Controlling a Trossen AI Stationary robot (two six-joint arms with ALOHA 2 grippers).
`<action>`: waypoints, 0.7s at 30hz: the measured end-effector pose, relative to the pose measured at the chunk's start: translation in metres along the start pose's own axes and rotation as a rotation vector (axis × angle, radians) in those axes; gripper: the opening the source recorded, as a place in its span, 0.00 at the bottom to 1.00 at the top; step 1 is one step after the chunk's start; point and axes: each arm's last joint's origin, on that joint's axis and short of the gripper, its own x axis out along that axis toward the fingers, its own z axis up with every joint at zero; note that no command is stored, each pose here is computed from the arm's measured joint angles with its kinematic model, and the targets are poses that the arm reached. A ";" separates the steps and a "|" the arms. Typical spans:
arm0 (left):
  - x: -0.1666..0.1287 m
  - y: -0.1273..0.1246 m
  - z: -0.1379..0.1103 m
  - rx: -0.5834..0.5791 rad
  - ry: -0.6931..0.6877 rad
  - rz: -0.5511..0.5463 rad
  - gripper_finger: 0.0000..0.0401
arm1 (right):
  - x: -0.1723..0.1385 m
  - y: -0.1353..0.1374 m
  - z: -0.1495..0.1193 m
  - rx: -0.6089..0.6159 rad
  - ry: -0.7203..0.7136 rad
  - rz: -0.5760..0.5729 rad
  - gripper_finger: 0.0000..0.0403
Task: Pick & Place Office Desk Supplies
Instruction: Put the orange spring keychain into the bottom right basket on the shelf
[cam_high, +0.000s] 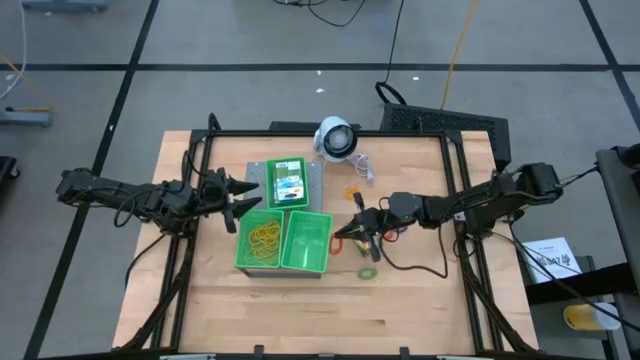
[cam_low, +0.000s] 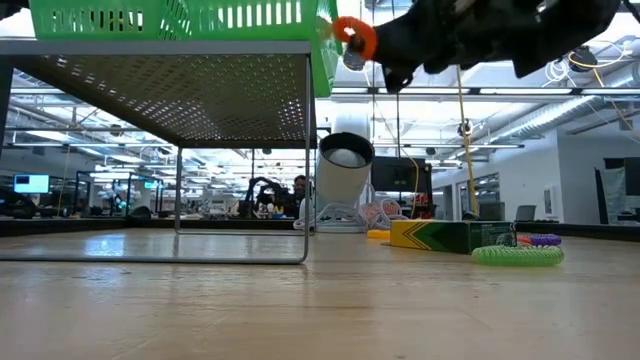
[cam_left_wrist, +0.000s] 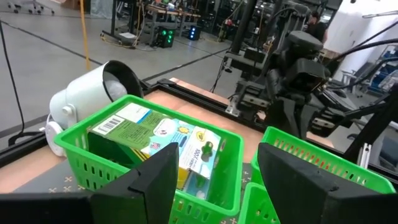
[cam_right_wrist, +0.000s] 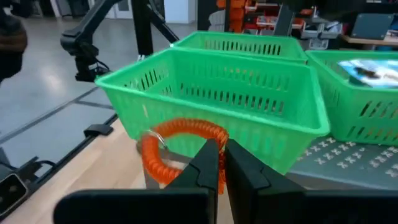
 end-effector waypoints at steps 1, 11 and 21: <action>0.000 0.000 0.000 0.000 0.000 0.000 0.57 | 0.002 -0.002 -0.002 0.000 -0.004 -0.005 0.01; 0.000 0.000 0.000 -0.002 0.000 0.000 0.57 | 0.010 -0.016 -0.009 0.001 -0.056 -0.048 0.01; 0.000 0.000 0.000 -0.003 0.000 0.000 0.57 | -0.007 -0.016 -0.003 -0.010 0.076 -0.092 0.01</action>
